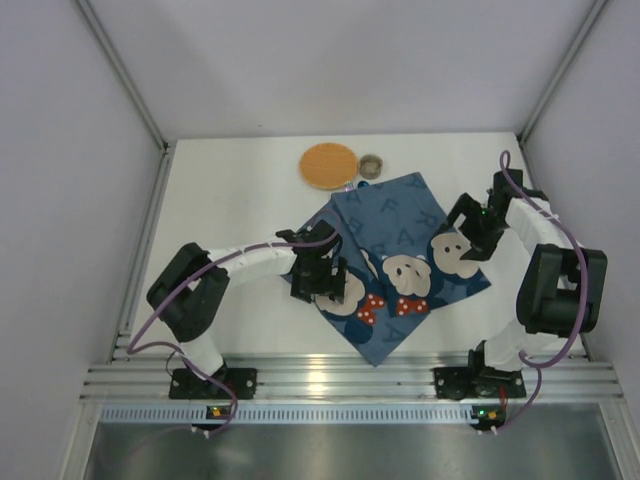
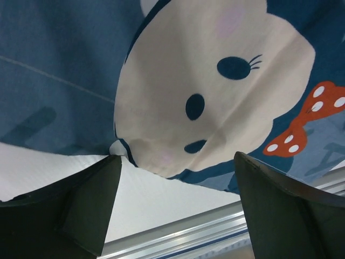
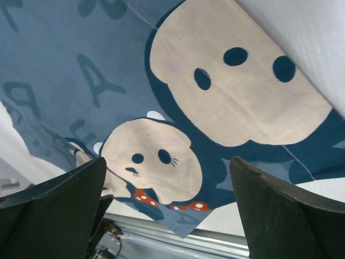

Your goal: Set the dinner table for one person

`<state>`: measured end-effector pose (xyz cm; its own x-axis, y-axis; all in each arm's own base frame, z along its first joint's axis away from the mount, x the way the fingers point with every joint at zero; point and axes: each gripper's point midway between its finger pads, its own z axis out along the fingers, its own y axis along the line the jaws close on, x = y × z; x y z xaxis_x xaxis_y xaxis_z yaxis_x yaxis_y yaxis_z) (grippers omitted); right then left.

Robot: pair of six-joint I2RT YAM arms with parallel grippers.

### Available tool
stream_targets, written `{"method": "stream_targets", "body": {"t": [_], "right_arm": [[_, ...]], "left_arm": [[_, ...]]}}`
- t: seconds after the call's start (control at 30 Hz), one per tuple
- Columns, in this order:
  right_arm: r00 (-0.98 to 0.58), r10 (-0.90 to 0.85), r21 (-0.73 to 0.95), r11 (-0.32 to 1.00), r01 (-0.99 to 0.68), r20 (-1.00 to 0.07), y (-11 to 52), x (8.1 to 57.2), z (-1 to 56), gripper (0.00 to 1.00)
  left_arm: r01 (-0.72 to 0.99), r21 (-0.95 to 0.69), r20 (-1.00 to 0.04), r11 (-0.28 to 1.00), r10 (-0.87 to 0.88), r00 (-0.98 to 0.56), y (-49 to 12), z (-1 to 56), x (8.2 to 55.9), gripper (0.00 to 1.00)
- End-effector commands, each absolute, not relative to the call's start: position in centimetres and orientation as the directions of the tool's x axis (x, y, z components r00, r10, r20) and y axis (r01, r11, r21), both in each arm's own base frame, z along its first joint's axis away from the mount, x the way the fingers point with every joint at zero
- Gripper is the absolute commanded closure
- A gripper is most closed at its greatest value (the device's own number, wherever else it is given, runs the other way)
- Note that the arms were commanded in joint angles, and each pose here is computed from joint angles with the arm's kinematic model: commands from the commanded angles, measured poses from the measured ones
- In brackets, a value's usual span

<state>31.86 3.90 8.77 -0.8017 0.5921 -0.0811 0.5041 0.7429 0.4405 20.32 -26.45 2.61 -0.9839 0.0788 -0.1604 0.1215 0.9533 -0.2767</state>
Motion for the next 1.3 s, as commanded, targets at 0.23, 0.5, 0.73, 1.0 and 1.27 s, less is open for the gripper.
{"method": "stream_targets", "body": {"t": [0.23,0.5,0.73,1.0,1.27], "right_arm": [[-0.808,0.567,0.265,0.813,0.519,-0.159,-0.2,32.4,5.8,0.04],[-0.816,0.556,0.107,0.831,0.545,-0.160,-2.5,31.3,2.6,0.07],[-0.875,0.471,0.021,0.881,0.472,-0.112,-0.3,29.4,0.1,0.38],[-0.890,0.451,-0.009,0.892,0.452,-0.068,1.0,27.4,-0.3,1.00],[-0.820,0.563,-0.014,0.823,0.567,-0.106,-0.3,24.0,4.3,1.00]], "left_arm": [[0.135,-0.297,-0.162,0.945,0.090,-0.983,-29.0,1.3,21.5,0.63],[0.153,-0.259,-0.175,0.954,0.109,-0.979,-28.5,1.9,22.1,1.00],[0.157,-0.231,-0.179,0.960,0.116,-0.977,-27.4,2.4,22.1,1.00],[0.169,-0.169,-0.189,0.971,0.136,-0.972,-25.3,3.2,22.5,1.00],[0.111,-0.007,-0.216,0.994,0.107,-0.970,-16.5,6.0,24.6,1.00]]}}
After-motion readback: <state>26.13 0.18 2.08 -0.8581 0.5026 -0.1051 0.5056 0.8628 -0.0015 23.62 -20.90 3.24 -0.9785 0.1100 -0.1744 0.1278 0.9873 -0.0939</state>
